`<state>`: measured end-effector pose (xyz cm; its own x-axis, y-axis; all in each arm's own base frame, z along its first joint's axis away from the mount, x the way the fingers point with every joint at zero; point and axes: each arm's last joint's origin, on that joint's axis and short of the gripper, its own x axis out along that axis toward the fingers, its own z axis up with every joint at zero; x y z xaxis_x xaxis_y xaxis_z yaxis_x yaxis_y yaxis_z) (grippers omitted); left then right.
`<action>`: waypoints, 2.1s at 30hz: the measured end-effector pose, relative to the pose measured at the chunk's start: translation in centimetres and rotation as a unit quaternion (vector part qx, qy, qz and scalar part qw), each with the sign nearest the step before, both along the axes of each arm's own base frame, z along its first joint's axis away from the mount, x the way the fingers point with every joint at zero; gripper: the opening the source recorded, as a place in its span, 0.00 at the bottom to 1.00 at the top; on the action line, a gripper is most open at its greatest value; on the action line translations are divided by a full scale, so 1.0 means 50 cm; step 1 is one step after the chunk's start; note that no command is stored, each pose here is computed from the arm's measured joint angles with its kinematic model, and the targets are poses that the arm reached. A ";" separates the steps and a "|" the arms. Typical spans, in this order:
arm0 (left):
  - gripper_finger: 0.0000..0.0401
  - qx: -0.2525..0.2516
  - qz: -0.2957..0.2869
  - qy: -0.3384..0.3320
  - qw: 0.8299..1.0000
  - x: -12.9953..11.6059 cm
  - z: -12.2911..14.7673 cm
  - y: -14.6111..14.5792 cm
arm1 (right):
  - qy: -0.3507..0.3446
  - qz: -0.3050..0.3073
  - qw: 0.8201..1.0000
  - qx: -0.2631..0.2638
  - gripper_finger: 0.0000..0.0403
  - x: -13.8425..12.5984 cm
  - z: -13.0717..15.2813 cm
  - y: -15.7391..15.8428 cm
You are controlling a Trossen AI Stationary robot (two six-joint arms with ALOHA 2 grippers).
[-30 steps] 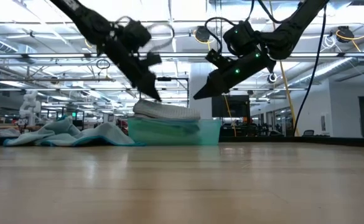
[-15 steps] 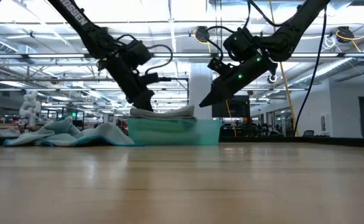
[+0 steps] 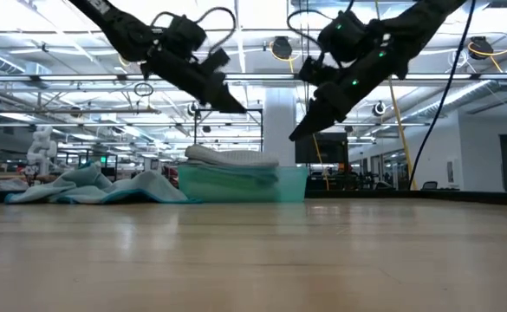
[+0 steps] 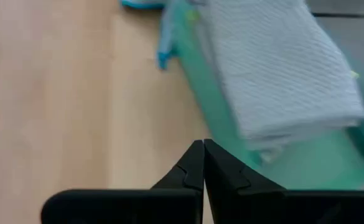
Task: Fold microfiber towels
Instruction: Fold the blue microfiber cloth
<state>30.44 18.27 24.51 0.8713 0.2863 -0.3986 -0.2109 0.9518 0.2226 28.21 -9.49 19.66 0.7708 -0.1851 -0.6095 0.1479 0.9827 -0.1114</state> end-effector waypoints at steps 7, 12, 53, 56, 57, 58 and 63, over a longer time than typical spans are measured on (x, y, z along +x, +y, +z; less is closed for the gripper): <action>0.01 -0.002 -0.063 0.038 0.997 0.044 -0.083 -0.006 | -0.022 -0.013 1.000 -0.015 0.00 -0.040 -0.002 0.061; 0.02 -0.012 -0.047 0.068 0.997 0.056 -0.130 0.015 | -0.061 -0.039 0.996 -0.051 0.00 -0.071 -0.007 0.082; 0.01 -0.134 0.094 0.187 0.969 -0.057 -0.132 0.068 | -0.095 -0.029 0.993 -0.068 0.00 -0.103 -0.018 0.090; 0.01 -0.139 0.099 0.189 0.967 -0.063 -0.137 0.069 | -0.095 -0.029 0.993 -0.067 0.00 -0.103 -0.018 0.090; 0.00 -0.139 0.098 0.189 0.967 -0.063 -0.138 0.069 | -0.095 -0.030 0.993 -0.067 0.00 -0.103 -0.018 0.090; 0.01 -0.138 0.097 0.189 0.967 -0.062 -0.135 0.067 | -0.095 -0.030 0.993 -0.067 0.00 -0.103 -0.018 0.090; 0.03 -0.125 0.102 0.156 0.974 -0.069 -0.071 0.044 | -0.094 -0.028 0.993 -0.067 0.00 -0.103 -0.018 0.090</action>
<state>26.97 20.45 20.96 0.6316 0.3015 -0.7143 -0.3613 0.9296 0.0728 23.09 -4.98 18.75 0.8550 -0.3007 -0.4226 0.2328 0.9506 -0.2054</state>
